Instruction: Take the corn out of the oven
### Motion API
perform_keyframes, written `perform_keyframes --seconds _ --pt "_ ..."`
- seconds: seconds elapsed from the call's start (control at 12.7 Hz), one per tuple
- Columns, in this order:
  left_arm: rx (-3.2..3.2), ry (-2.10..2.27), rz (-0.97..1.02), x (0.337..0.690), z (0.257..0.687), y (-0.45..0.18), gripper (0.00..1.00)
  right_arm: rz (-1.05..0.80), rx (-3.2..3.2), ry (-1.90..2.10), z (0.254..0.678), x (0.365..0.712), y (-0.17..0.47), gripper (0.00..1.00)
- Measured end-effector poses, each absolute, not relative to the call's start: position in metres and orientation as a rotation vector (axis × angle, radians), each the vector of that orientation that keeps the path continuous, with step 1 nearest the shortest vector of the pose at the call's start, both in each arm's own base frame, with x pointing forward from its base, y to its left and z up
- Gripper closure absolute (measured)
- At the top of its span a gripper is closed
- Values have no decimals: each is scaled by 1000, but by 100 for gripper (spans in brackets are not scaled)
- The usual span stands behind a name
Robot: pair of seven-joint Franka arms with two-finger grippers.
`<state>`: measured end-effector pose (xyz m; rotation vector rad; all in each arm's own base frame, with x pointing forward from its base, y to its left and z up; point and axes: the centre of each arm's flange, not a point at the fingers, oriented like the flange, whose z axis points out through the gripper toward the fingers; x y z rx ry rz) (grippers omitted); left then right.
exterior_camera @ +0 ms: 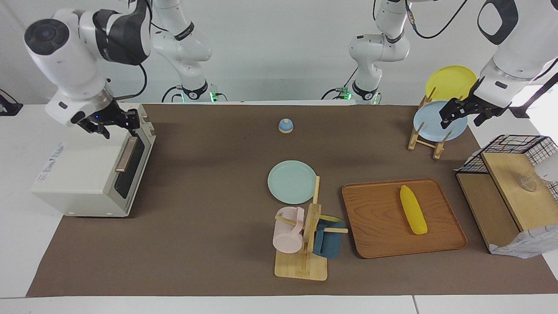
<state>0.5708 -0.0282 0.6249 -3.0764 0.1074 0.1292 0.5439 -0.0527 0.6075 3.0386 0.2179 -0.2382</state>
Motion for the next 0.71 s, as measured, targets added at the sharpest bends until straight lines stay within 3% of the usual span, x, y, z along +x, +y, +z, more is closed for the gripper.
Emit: perform_keyframes --seconds 0.08,0.31,0.71 --pt "-3076 108 135 572 623 -29 0 -189 3085 172 633 538 -62 1" --pt "-3076 114 139 573 621 -31 0 -111 3139 78 674 525 -90 0" --pt "-3074 114 176 570 622 -31 0 -174 3128 53 660 528 -69 0"
